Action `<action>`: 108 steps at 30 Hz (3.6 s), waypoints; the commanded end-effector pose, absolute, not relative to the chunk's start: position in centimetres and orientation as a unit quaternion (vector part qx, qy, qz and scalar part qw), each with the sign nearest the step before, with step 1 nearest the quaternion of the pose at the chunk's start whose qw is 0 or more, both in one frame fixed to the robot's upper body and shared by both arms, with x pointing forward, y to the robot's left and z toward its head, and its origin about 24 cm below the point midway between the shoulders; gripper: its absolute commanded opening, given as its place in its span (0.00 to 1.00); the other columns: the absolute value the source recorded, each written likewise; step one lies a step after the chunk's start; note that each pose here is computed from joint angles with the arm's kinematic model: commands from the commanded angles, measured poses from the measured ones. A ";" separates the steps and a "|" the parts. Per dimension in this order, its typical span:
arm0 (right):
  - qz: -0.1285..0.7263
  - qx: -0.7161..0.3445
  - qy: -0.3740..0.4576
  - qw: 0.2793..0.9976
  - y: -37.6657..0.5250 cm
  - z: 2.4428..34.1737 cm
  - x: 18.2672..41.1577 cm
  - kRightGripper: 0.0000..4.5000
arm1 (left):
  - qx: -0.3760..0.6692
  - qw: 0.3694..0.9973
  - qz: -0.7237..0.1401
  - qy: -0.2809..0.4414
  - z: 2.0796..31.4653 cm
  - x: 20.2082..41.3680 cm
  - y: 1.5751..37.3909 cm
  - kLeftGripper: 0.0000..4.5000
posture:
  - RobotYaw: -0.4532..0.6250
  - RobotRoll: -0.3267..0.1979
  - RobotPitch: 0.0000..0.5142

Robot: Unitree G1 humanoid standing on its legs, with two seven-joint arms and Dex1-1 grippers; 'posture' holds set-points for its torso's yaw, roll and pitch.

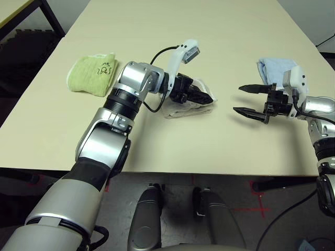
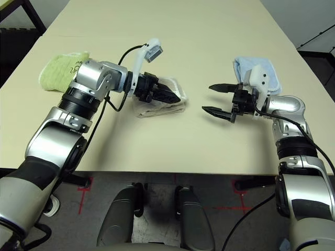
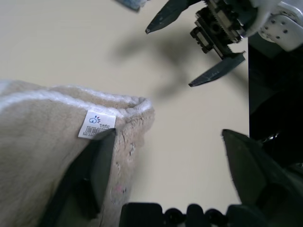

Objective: Fold the towel and set it aside.

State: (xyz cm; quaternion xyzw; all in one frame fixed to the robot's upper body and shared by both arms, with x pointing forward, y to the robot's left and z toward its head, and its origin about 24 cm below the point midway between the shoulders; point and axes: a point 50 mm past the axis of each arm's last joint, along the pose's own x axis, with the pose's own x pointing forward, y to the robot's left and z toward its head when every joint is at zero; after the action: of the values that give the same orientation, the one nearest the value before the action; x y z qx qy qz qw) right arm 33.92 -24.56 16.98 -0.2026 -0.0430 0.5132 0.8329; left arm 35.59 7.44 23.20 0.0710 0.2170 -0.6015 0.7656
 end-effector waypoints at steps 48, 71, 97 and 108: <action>0.551 -0.122 -0.084 0.821 -19.6 18.9 36.2 0.00 | 0.151 0.753 -0.639 -0.042 21.1 36.9 15.7 0.01 | 0.53 0.62 0.33; 0.493 -0.104 0.030 0.863 -16.3 11.5 37.5 0.00 | 0.141 0.784 -0.595 0.106 14.2 37.6 13.4 0.01 | 0.54 0.62 0.37; 0.466 -0.119 0.032 0.876 -17.5 11.3 37.3 0.00 | 0.177 0.812 -0.544 0.118 15.2 38.3 17.3 0.01 | 0.53 0.62 0.37; 0.422 -0.074 -0.091 0.899 -15.5 17.9 39.6 0.00 | 0.028 0.821 -0.569 -0.026 23.5 39.3 14.2 0.01 | 0.54 0.62 0.35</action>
State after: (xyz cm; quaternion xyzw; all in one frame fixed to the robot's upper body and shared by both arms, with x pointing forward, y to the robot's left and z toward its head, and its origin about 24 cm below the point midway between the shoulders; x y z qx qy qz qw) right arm 39.49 -15.60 18.46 -0.0784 -0.0939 0.4338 0.8927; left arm 39.32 14.44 23.60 0.0513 -0.0303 -0.5661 0.8222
